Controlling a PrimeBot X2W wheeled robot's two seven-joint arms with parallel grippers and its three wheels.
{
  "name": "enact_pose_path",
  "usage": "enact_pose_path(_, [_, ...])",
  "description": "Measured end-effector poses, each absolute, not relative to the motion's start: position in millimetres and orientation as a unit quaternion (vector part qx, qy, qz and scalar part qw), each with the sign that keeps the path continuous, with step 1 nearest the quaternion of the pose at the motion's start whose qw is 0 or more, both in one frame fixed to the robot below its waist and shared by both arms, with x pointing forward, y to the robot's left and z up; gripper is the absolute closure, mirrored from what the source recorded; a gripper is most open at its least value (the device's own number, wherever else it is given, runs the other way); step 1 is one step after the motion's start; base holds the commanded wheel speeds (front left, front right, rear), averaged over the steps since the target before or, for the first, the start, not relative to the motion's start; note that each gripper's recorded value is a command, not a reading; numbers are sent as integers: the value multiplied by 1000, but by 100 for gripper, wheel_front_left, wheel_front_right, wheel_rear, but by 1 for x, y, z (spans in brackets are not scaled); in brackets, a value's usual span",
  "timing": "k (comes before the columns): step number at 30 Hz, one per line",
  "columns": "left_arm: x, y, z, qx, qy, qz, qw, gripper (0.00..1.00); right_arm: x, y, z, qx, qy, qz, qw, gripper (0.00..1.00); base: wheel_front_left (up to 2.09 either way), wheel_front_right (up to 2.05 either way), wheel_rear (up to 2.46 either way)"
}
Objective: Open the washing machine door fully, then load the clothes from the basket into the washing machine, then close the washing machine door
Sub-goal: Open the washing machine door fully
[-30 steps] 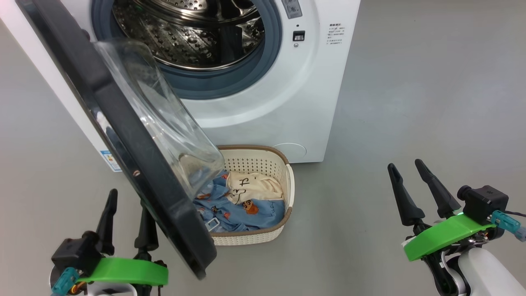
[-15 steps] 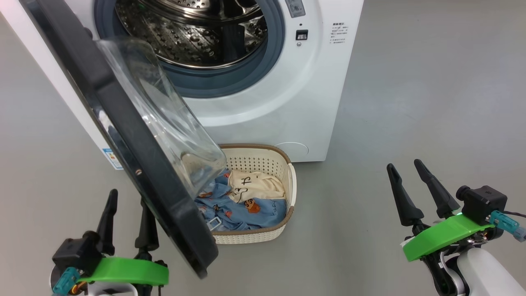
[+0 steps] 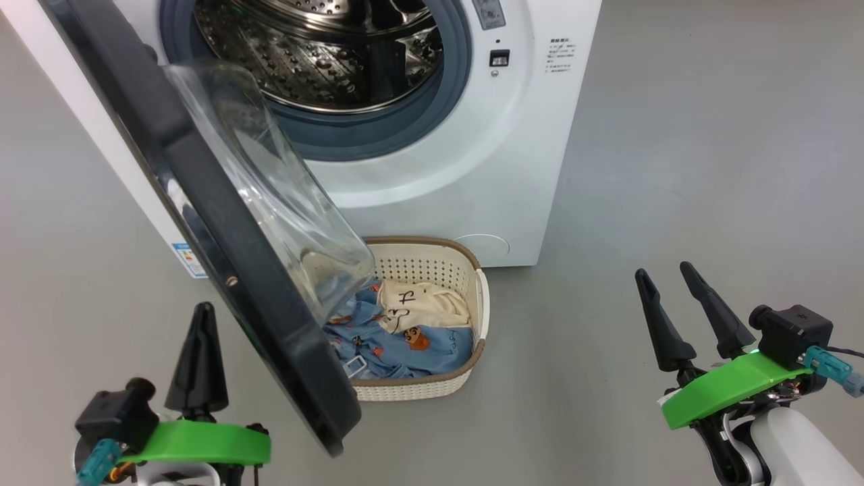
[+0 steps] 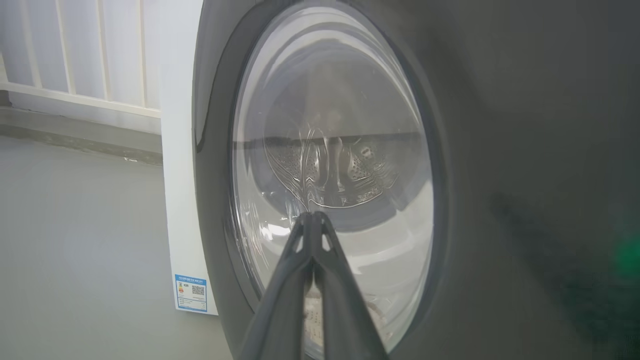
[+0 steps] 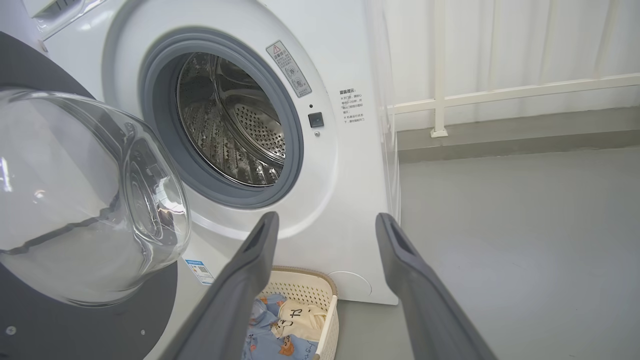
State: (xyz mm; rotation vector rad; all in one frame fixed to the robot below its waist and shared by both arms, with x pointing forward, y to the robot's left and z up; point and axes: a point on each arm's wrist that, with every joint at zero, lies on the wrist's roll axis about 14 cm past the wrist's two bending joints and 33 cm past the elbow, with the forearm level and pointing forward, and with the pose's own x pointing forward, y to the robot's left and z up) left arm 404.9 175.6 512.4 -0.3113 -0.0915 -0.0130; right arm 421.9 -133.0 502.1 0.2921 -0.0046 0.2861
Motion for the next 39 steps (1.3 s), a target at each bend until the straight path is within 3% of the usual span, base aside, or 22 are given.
enact_pose_path(12, [399,196,589,-133,-167,10,977,100,425,-122,501,150,0,154,977,0,0,0,0])
enact_pose_path(24, [372,161,660,-112,-271,-62,954,100,428,-108,498,155,7,169,973,0,0,0,0])
enact_pose_path(30, [361,117,671,-121,-253,-144,949,100,428,-105,497,157,8,171,973,0,0,0,0])
enact_pose_path(39, [351,87,654,-122,-192,-201,953,100,429,-103,496,160,10,172,972,0,0,0,0])
